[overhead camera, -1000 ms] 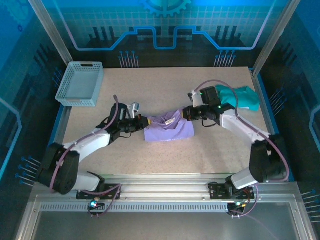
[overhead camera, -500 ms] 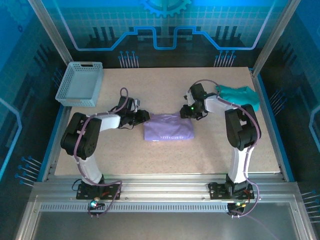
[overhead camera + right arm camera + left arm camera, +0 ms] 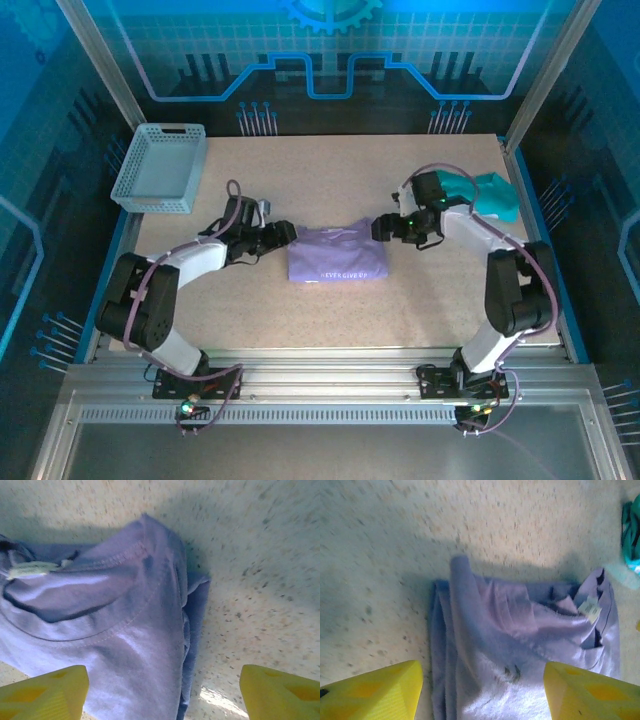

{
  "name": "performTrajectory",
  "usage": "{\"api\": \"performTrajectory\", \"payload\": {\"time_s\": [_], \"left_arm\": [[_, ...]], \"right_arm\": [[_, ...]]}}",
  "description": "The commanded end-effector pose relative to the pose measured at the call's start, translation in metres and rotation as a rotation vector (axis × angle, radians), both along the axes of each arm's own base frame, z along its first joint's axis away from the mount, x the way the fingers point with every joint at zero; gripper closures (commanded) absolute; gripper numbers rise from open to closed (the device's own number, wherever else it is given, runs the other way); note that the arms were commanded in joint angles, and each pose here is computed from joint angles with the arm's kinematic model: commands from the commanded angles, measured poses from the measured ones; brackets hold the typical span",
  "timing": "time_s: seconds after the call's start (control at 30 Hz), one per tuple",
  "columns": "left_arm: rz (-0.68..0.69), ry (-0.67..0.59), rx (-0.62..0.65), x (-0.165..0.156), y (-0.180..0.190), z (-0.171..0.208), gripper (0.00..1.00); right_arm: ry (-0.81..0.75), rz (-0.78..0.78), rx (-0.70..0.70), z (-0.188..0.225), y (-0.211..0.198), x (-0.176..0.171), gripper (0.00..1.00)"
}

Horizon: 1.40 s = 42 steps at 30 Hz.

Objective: Fold the inside-out t-shirt

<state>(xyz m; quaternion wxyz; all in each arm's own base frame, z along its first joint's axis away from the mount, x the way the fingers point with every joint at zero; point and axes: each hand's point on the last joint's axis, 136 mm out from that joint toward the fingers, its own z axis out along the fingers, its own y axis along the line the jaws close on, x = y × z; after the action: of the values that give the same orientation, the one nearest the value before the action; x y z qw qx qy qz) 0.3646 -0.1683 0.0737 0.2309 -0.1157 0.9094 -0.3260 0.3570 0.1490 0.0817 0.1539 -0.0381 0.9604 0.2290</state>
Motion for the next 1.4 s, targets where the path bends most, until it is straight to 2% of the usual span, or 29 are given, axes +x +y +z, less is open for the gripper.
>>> {"api": "performTrajectory", "payload": {"time_s": [0.0,0.27,0.43,0.6,0.7,0.87,1.0,1.07,1.1,1.23,1.37], "left_arm": [[-0.029,0.075,-0.041,-0.009,-0.012,-0.022,0.39],[-0.042,0.168,-0.077,-0.016,-0.021,-0.059,0.66],[-0.046,0.184,-0.071,-0.024,-0.021,-0.068,0.77],[-0.047,0.198,-0.068,-0.028,-0.02,-0.075,0.81],[-0.048,0.194,-0.07,-0.028,-0.02,-0.075,0.82],[-0.05,0.19,-0.069,-0.027,-0.021,-0.075,0.82],[-0.054,0.182,-0.071,-0.024,-0.022,-0.072,0.82],[-0.059,0.173,-0.069,-0.022,-0.022,-0.067,0.81],[-0.058,0.165,-0.064,-0.02,-0.021,-0.063,0.77],[-0.022,0.103,-0.048,-0.009,-0.01,-0.034,0.48],[0.033,0.024,-0.045,-0.005,0.007,0.002,0.35]], "right_arm": [[0.069,0.006,0.05,-0.021,0.016,-0.004,0.19],[0.159,0.029,0.067,-0.058,0.044,-0.008,0.2],[0.194,0.045,0.132,-0.069,0.066,-0.013,0.34],[0.184,0.032,0.187,-0.066,0.076,-0.003,0.55],[0.168,0.031,0.239,-0.059,0.083,0.003,0.62],[0.149,0.027,0.246,-0.051,0.083,0.008,0.73],[0.127,0.021,0.246,-0.046,0.074,0.013,0.87],[0.093,0.026,0.252,-0.036,0.067,0.018,0.93],[0.071,0.032,0.25,-0.029,0.063,0.02,0.97],[-0.04,0.063,0.166,0.002,0.036,0.028,1.0],[-0.154,0.09,-0.008,0.038,-0.002,0.038,1.0]]}}
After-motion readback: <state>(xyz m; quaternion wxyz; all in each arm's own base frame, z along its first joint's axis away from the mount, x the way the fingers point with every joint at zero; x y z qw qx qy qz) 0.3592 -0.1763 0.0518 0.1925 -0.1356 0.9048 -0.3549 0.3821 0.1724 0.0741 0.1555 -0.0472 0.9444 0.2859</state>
